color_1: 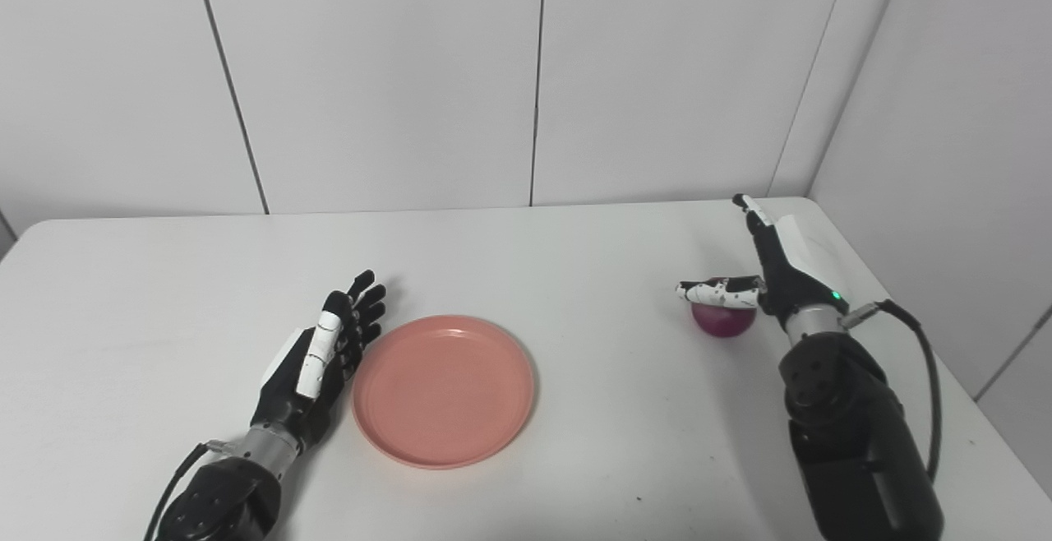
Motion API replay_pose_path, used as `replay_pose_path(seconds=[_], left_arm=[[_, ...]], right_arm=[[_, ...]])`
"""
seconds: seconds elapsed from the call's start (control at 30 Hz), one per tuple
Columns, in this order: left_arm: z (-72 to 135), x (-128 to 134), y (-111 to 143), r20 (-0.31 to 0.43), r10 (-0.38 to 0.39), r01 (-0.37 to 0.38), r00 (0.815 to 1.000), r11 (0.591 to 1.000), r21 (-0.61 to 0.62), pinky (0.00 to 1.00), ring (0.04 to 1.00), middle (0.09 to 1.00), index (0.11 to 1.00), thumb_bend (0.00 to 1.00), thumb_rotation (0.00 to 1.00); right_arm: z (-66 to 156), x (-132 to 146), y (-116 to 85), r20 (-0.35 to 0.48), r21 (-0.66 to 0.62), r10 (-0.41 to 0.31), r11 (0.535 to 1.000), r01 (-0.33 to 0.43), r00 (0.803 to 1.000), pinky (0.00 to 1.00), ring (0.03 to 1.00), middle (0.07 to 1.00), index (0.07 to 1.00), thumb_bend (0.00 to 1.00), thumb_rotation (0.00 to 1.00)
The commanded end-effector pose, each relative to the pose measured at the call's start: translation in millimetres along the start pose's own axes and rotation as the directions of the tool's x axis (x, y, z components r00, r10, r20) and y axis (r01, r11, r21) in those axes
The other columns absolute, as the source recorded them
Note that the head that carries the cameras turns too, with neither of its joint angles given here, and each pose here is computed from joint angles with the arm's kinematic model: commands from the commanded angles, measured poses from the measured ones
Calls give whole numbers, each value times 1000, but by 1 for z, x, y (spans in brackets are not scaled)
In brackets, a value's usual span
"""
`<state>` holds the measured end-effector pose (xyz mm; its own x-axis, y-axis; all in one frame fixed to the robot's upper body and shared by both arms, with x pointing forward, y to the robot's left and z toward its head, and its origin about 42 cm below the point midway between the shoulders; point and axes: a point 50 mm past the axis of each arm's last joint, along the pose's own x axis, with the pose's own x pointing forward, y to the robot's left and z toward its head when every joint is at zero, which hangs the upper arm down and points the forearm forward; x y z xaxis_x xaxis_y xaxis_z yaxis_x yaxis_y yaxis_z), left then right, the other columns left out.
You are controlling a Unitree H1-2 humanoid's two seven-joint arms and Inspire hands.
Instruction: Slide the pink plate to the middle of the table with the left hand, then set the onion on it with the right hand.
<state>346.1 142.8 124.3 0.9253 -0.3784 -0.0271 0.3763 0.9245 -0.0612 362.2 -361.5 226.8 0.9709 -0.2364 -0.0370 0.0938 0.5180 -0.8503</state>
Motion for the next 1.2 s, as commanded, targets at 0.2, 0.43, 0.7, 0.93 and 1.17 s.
replay_pose_path(seconds=[0.2,0.43,0.7,0.93,1.17], left_arm=[[23,13,-4,96,-32,30,995,999,26,1000,994,985,985,826,1000],[24,12,-6,93,-34,31,995,999,28,1000,990,982,983,823,1000],[24,11,-6,92,-36,33,995,999,32,1000,989,981,982,825,1000],[25,10,-7,98,-42,40,994,999,21,1000,985,983,983,824,1000],[24,10,-8,92,-45,44,995,999,16,1000,987,982,981,817,1000]], right_arm=[[4,15,-9,-1,-63,3,998,-3,1000,754,865,908,908,936,305],[2,17,4,-10,-70,39,997,-40,999,777,875,910,898,926,301],[0,21,13,-30,-149,54,987,-58,998,787,866,897,883,894,275],[-1,24,14,-63,-202,62,977,-74,996,767,844,865,860,879,196],[-2,22,16,-63,-158,2,987,-12,998,599,697,742,800,799,47]])
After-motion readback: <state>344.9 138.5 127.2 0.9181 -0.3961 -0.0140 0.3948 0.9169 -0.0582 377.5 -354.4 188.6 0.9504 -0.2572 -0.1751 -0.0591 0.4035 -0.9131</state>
